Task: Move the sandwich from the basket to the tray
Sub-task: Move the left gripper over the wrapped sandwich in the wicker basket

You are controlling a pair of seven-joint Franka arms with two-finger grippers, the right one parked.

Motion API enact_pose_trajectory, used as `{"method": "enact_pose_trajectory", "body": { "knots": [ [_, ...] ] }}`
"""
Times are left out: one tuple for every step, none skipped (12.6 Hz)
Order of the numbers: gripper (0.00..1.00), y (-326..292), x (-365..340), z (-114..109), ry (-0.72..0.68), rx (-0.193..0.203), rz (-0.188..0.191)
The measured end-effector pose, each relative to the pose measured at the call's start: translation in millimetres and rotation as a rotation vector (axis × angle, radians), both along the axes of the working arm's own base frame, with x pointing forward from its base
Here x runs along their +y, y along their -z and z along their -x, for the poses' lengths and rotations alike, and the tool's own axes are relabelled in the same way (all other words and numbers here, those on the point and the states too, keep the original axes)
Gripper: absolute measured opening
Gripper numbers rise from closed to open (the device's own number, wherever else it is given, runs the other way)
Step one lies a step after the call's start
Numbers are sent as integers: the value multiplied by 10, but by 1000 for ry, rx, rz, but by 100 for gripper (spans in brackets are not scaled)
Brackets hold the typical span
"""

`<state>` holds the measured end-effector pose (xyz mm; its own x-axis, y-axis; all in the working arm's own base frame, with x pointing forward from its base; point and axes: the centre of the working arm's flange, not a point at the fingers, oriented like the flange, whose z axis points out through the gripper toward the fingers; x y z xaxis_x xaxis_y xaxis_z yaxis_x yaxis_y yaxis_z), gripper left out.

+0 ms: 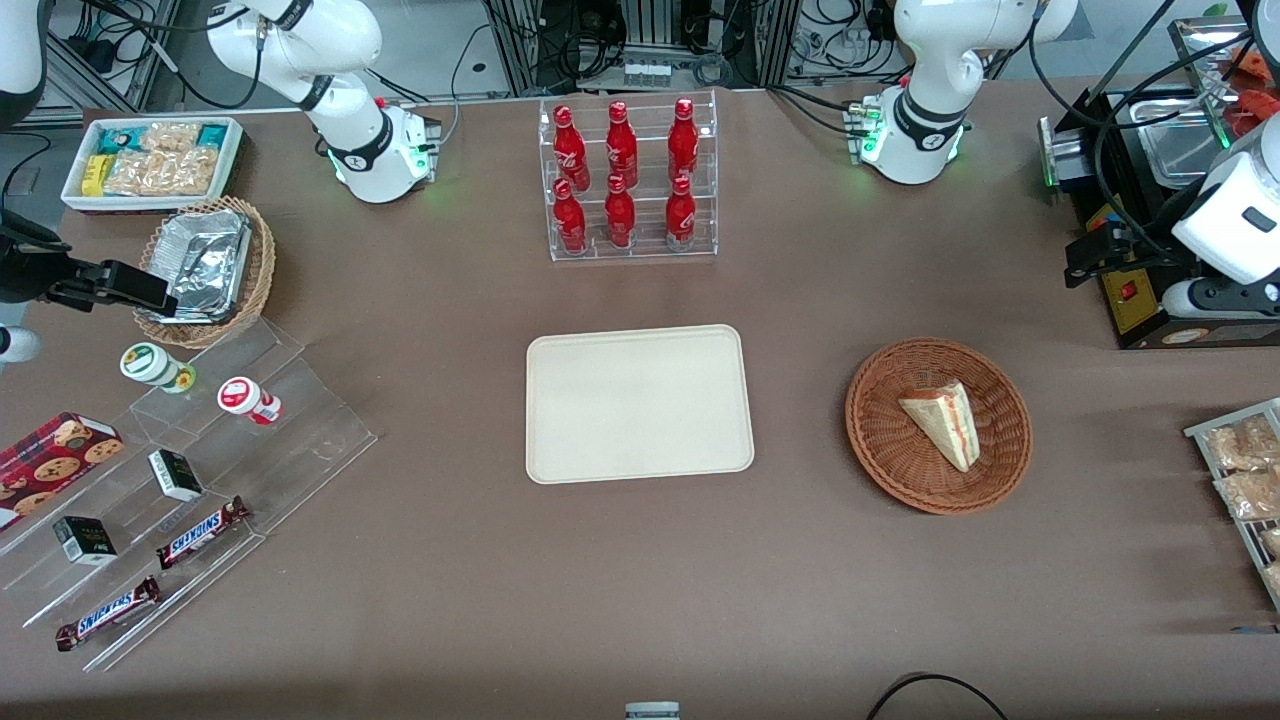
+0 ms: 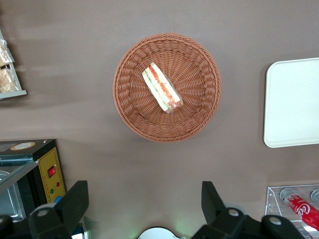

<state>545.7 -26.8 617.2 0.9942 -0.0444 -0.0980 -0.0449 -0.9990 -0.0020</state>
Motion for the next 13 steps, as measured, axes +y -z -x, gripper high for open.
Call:
{"method": "enact_pose_trajectory", "body": {
  "knots": [
    [100,-3,0,-4,0,-3,0],
    [100,-6,0,-9,0,-8,0],
    [100,-3,-1,-16,0,-11,0],
    [100,20,-1,-37,0,-18,0],
    [100,84,-2,-72,0,-29,1],
    [100,196,-4,-110,1,-34,1],
    [100,338,-5,-140,1,-32,1],
    [100,490,-7,-172,1,-32,1],
    [100,655,-9,-210,2,-36,1],
    [100,832,-10,-250,2,-43,1],
    [100,1031,-12,-286,3,-53,2],
    [100,1249,-13,-310,3,-57,2],
    [100,1480,-14,-323,3,-53,2]
  ]
}}
